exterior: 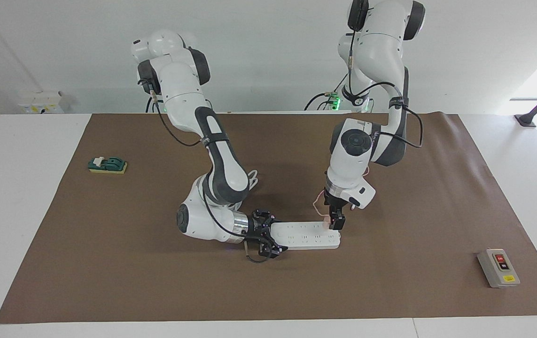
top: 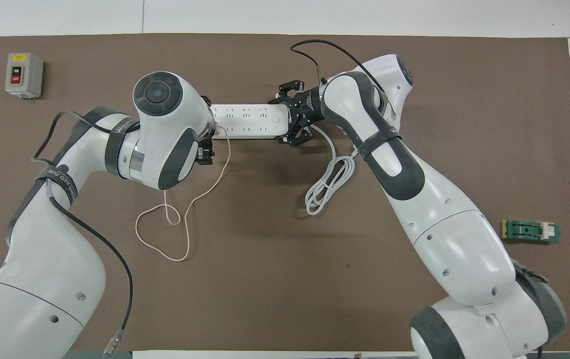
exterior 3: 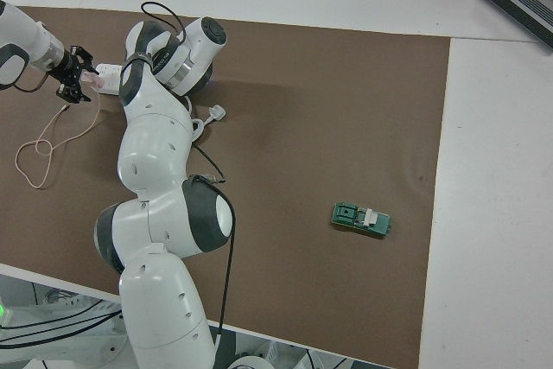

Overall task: Unplug charger and place it aside
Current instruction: 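Hold the strip with the right gripper while the left gripper grasps the pink charger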

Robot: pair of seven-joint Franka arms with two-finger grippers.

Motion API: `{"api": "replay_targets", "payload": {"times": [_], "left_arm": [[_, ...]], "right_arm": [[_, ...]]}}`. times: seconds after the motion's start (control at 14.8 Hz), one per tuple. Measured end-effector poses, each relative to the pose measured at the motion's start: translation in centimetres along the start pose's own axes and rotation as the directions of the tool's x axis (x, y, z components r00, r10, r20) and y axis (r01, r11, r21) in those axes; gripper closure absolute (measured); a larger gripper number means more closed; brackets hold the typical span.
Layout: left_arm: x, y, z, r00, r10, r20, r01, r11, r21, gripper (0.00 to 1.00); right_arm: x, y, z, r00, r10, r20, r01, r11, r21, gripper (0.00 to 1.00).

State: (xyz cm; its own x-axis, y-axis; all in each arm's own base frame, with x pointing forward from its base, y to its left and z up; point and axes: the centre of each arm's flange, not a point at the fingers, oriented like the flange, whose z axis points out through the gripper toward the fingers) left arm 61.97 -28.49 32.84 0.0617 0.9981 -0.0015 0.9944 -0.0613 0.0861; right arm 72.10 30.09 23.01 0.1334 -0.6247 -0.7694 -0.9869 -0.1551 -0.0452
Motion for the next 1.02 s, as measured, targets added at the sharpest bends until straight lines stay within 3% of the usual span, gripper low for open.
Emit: {"api": "replay_targets", "payload": {"times": [0.14, 0.27, 0.68, 0.88, 1.02], "left_arm": [[-0.1, 0.5, -0.5, 1.000, 0.009, -0.003, -0.009, 1.000, -0.028, 0.51], [-0.1, 0.9, -0.6, 1.000, 0.009, -0.001, -0.009, 0.999, -0.042, 0.69], [-0.2, 1.2, -1.1, 1.000, 0.020, -0.007, -0.020, 0.999, -0.030, 0.69], [0.4, 2.5, -5.0, 0.999, 0.027, -0.024, -0.027, 1.000, -0.008, 0.69], [1.6, 3.0, -7.9, 0.994, 0.100, -0.033, -0.101, 0.995, -0.004, 0.69]], "right_arm": [[0.0, 0.0, 0.0, 1.000, -0.001, -0.001, 0.001, 1.000, 0.000, 0.04], [0.0, 0.0, 0.0, 1.000, -0.002, -0.001, 0.002, 1.000, 0.000, 0.04], [0.0, 0.0, 0.0, 1.000, -0.002, -0.002, 0.002, 1.000, 0.001, 0.04], [0.0, 0.0, 0.0, 1.000, -0.002, -0.002, 0.002, 1.000, 0.001, 0.04], [0.0, 0.0, 0.0, 1.000, -0.002, -0.002, 0.002, 1.000, 0.001, 0.04]]}}
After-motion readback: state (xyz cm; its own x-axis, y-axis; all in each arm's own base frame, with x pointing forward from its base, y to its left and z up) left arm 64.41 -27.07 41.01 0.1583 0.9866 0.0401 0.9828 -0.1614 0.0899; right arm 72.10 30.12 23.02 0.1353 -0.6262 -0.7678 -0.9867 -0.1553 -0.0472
